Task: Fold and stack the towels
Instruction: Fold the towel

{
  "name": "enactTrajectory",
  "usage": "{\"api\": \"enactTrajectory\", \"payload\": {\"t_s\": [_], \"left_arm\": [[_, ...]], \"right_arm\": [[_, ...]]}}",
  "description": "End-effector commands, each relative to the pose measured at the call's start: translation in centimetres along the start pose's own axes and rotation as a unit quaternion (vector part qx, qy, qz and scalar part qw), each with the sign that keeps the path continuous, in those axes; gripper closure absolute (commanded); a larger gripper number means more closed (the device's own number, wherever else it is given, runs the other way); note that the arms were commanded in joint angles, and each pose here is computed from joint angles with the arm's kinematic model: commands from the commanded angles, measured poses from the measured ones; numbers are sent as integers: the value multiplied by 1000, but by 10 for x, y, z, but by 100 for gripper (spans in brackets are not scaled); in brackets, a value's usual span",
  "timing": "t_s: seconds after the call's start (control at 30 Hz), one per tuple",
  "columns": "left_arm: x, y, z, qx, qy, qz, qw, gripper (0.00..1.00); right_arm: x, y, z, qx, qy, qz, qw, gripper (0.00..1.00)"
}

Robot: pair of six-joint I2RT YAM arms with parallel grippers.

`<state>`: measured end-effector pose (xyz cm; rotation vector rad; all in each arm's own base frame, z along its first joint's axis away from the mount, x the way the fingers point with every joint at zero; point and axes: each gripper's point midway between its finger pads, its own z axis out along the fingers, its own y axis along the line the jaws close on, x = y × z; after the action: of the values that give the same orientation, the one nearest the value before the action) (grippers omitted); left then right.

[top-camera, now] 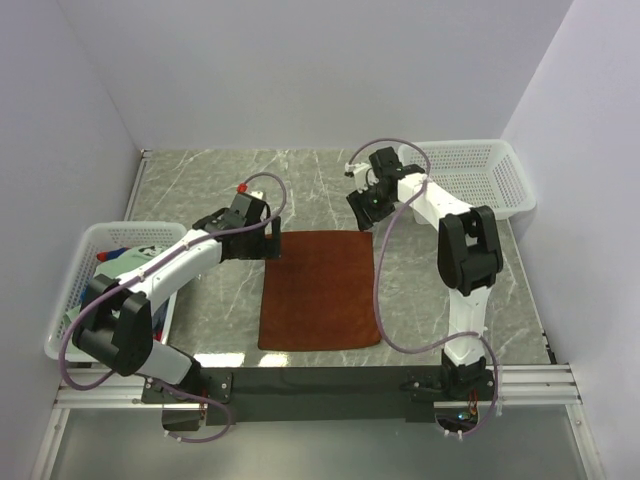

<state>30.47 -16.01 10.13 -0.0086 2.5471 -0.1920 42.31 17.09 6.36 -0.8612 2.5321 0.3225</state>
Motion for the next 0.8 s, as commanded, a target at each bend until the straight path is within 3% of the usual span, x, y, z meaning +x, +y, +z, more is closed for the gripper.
{"api": "enactTrajectory", "payload": {"t_s": [0.0,0.23,0.47,0.77], "left_arm": [[-32,-7,-11,27,-49,69,996,1],[-32,-3,-20,39,-81,97,991,1],[-27,-5,-14,48,-75,105,990,1],[-29,-5,-18,52,-86,110,989,1]], "right_arm": [[6,4,-4,-46,36,-60,996,40],[15,1,7,-65,75,-89,991,44],[25,1,15,-72,91,-99,988,51],[30,-10,30,-54,106,-100,988,52]]}}
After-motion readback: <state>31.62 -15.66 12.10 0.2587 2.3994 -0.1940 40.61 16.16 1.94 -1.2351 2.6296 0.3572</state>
